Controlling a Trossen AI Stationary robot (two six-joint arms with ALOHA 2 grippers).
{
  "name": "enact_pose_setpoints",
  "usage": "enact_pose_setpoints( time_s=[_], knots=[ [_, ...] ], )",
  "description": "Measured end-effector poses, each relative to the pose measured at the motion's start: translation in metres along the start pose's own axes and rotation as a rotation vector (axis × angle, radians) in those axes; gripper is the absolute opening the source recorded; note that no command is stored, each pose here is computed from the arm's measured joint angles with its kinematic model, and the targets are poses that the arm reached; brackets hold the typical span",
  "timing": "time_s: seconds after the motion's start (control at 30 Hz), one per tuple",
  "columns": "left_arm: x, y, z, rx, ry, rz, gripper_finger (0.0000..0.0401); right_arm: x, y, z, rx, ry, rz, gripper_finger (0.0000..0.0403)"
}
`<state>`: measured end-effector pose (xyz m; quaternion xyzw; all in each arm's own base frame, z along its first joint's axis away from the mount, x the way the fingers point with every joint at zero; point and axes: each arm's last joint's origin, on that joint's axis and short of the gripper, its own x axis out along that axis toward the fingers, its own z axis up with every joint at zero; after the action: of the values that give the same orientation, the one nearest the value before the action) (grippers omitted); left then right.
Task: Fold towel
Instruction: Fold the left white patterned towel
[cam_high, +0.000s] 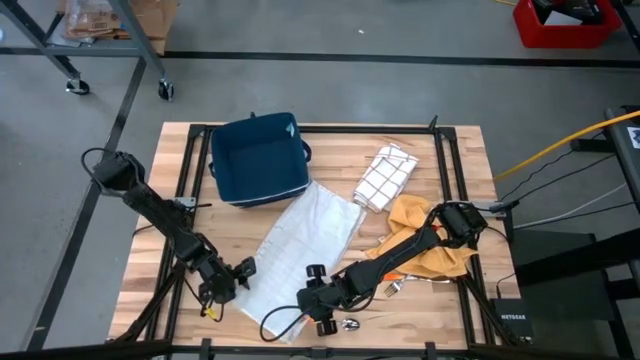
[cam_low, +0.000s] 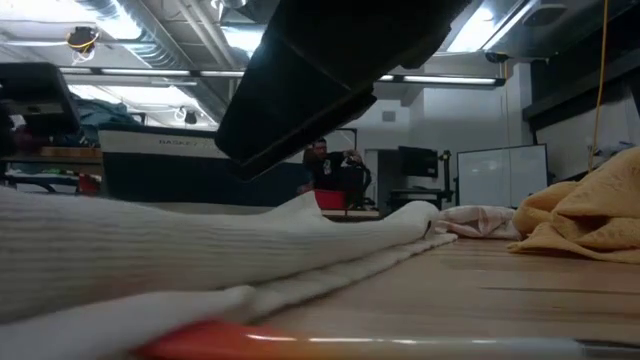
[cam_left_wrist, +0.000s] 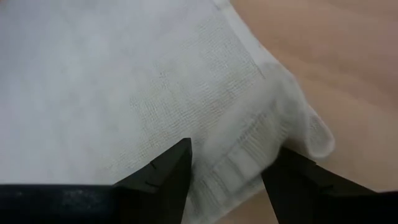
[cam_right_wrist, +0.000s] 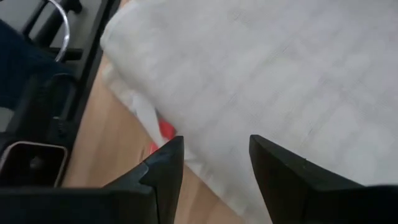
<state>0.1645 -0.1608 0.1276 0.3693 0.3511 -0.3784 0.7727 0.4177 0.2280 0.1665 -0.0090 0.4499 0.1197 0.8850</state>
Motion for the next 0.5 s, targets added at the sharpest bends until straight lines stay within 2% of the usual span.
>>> enact_pose_setpoints(
  time_s=[0.17,0.27,0.5],
  knots=[
    [0.005,0.000,0.003,-0.017,-0.026,0.018,0.0177,0.002,0.004,-0.003,-0.033,0.030,0.059,0.0185],
    [0.002,0.002,0.005,-0.045,-0.017,0.070,0.0177,0.002,0.007,-0.006,-0.073,0.045,0.070,0.0185],
    [-0.003,0.007,0.012,-0.029,-0.026,0.122,0.0177,0.002,0.010,-0.007,-0.098,0.052,0.092,0.0185]
  ],
)
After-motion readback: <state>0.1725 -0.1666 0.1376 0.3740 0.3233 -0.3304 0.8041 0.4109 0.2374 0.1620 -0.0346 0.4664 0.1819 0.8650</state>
